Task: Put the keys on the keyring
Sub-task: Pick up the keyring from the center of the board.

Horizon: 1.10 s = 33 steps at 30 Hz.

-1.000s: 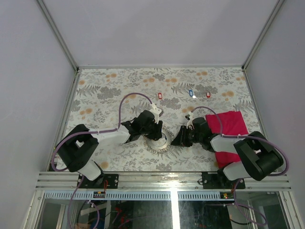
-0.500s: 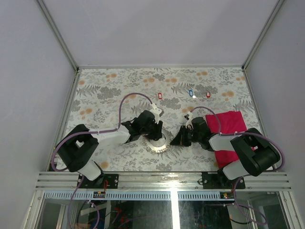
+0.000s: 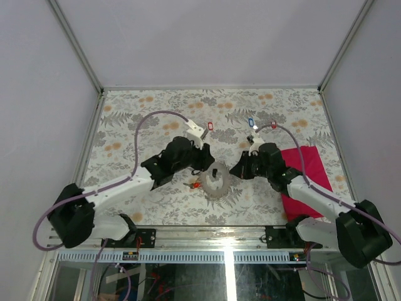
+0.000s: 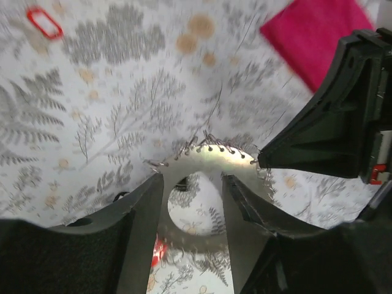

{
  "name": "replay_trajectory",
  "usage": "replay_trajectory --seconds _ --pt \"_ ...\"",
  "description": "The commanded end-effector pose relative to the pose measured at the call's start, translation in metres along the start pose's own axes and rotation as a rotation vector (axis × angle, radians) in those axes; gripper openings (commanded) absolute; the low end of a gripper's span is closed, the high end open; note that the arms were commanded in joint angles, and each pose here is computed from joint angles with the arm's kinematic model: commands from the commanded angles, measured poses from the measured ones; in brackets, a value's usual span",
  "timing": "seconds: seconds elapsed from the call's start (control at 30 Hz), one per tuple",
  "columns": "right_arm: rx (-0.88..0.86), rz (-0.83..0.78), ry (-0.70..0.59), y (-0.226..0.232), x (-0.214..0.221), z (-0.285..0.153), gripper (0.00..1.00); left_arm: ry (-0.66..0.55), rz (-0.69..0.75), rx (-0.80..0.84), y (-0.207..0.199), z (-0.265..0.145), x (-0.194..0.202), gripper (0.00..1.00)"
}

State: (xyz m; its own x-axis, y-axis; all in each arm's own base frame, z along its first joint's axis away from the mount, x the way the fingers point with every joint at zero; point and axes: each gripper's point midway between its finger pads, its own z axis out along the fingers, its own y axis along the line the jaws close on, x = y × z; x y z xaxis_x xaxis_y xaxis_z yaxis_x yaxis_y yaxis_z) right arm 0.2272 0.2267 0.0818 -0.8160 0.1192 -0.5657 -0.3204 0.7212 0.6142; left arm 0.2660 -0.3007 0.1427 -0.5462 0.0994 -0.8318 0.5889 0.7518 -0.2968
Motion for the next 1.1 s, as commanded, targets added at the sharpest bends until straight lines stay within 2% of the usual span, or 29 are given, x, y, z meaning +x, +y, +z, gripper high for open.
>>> replay_trajectory --seconds 0.0,0.27,0.37,0.5,0.6,0.9,1.07 --pt "0.064 -0.234 -0.111 0.014 -0.050 -0.027 0.00 -0.228 0.057 -0.001 -0.003 -0.024 -0.067 0.46" --pt "-0.035 -0.443 -0.172 0.064 -0.090 -0.062 0.00 -0.386 0.198 0.068 -0.013 -0.059 -0.103 0.49" --pt "-0.030 -0.564 -0.166 0.071 -0.098 -0.076 0.00 -0.461 0.262 0.121 -0.024 -0.074 -0.112 0.51" --pt "-0.019 -0.669 -0.217 0.078 -0.111 -0.093 0.00 -0.536 0.351 0.189 -0.038 -0.092 -0.120 0.51" --pt "-0.067 -0.728 -0.254 0.093 -0.116 -0.104 0.00 -0.541 0.432 0.271 -0.053 -0.100 -0.118 0.50" --pt "-0.385 -1.005 -0.329 0.155 -0.099 -0.146 0.00 -0.529 0.627 0.564 -0.104 -0.129 -0.111 0.47" --pt "-0.534 -1.078 -0.304 0.180 -0.087 -0.163 0.00 -0.559 0.679 0.603 -0.112 -0.139 -0.117 0.47"
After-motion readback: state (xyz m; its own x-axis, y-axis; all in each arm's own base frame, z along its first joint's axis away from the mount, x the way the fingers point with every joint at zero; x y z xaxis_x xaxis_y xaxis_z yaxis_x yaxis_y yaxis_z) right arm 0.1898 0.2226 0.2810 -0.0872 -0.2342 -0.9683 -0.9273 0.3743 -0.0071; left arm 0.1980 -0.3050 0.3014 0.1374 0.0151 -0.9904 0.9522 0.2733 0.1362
